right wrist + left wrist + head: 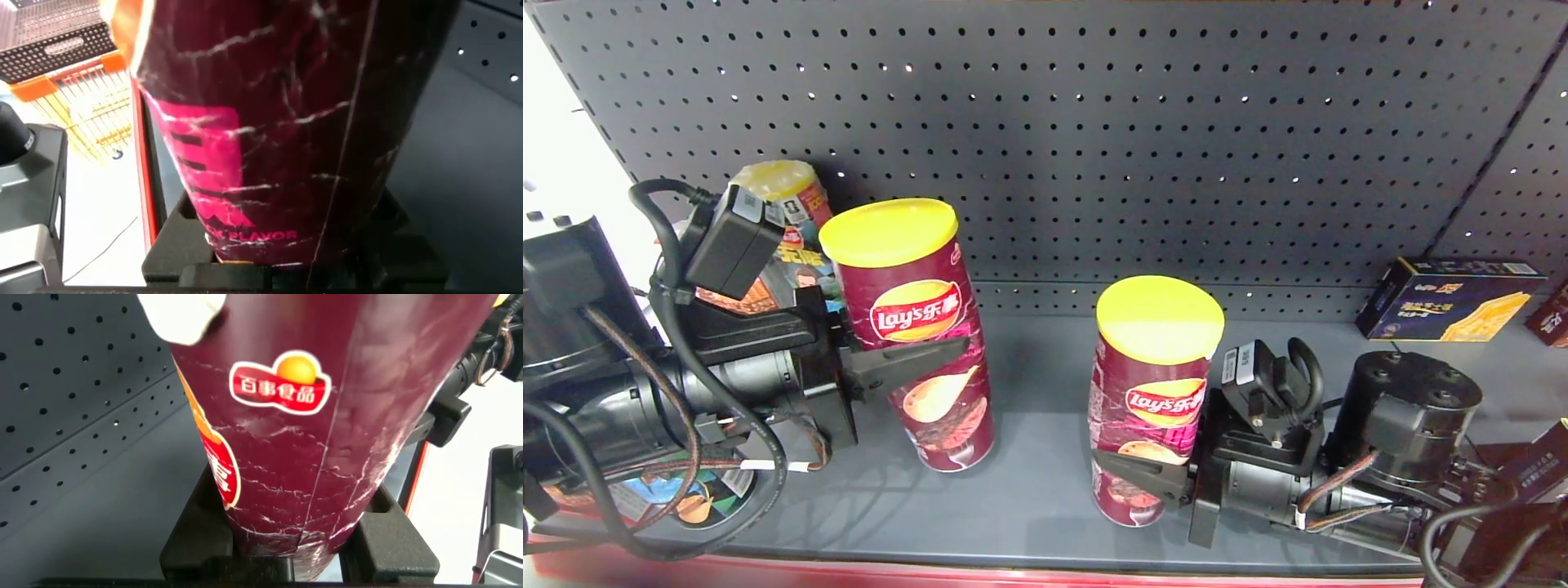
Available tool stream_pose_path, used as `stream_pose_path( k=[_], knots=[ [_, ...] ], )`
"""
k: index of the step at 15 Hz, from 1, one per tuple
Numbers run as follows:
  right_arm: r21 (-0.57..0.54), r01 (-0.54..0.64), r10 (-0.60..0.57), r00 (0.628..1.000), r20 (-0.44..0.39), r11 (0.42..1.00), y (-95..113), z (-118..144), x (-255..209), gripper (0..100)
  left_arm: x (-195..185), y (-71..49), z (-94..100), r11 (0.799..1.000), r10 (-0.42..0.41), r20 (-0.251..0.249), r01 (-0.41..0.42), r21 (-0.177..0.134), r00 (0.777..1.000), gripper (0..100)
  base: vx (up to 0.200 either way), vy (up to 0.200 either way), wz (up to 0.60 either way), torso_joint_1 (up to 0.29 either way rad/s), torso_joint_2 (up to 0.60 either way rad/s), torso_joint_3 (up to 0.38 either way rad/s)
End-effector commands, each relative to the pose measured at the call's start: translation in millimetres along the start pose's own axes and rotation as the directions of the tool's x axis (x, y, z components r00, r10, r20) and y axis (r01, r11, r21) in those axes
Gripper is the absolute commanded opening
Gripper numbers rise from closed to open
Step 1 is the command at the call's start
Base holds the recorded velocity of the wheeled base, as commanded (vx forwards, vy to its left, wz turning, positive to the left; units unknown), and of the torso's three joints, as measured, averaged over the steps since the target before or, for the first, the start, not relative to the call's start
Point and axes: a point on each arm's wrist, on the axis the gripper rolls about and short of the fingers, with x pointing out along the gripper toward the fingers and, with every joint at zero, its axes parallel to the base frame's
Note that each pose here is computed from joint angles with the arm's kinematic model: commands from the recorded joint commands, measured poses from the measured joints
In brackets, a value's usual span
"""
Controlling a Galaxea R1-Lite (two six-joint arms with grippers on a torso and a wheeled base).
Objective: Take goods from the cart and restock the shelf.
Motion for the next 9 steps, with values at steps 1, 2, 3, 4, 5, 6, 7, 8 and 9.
stream_pose_path(
  k=[1, 2, 3, 4, 5, 6, 7, 8, 9],
  knots=[
    [0.007, 0.011, -0.011, 1.0, -0.017, 1.0, -2.9, -4.2, -1.8, 0, 0.3, 0.1, -0.2, 1.0, 0.0, -0.001, 0.0, 0.0, 1.0, 0, 0.0, 0.0, 0.0, 0.0, 0.0, 0.0],
    [0.005, 0.014, -0.014, 1.0, -0.016, 1.0, -3.7, -3.8, -3.0, 0, 0.5, -0.2, -0.2, 1.0, -0.002, -0.001, 0.002, 0.0, 1.0, 0, 0.0, 0.0, 0.0, 0.0, 0.0, 0.0],
    [0.002, 0.018, -0.018, 1.0, -0.011, 1.0, -3.8, -2.3, -4.2, 0, 0.5, -0.3, -0.6, 1.0, -0.002, -0.002, 0.002, -0.001, 1.0, 0, 0.0, 0.0, 0.0, 0.0, 0.0, 0.0],
    [0.002, 0.018, -0.018, 1.0, -0.01, 1.0, -3.4, -1.7, -5.2, 0, 0.5, -0.3, -0.6, 1.0, -0.002, -0.002, 0.002, -0.001, 1.0, 0, 0.0, 0.0, 0.0, 0.0, 0.0, 0.0],
    [0.0, 0.015, -0.015, 1.0, -0.009, 1.0, -3.0, -1.7, -5.0, 0, 0.5, -0.3, -0.6, 1.0, -0.002, -0.002, 0.002, -0.001, 1.0, 0, 0.0, 0.0, 0.0, 0.0, 0.0, 0.0],
    [-0.002, 0.016, -0.016, 1.0, -0.005, 1.0, -2.7, -1.2, -4.8, 100, 0.5, -0.3, -0.6, 1.0, -0.002, -0.002, 0.002, -0.001, 1.0, 0, 0.0, 0.0, 0.0, 0.0, 0.0, 0.0],
    [-0.006, 0.021, -0.021, 1.0, 0.0, 1.0, -2.2, -1.5, -5.8, 100, 0.5, -0.3, -0.6, 1.0, -0.002, -0.002, 0.002, -0.001, 1.0, 0, 0.0, 0.0, 0.0, 0.0, 0.0, 0.0],
    [-0.008, 0.02, -0.02, 1.0, 0.002, 1.0, -1.4, -1.1, -6.6, 100, 0.4, -0.4, -1.2, 1.0, -0.002, -0.004, 0.002, -0.003, 1.0, 0, 0.0, 0.0, 0.0, 0.0, 0.0, 0.0],
    [-0.012, 0.021, -0.021, 1.0, 0.011, 1.0, -0.4, 1.0, -8.9, 100, 0.0, -0.9, -3.1, 1.0, -0.003, -0.009, 0.003, -0.007, 1.0, 0, 0.0, 0.0, 0.0, 0.0, 0.0, 0.0]
  ],
)
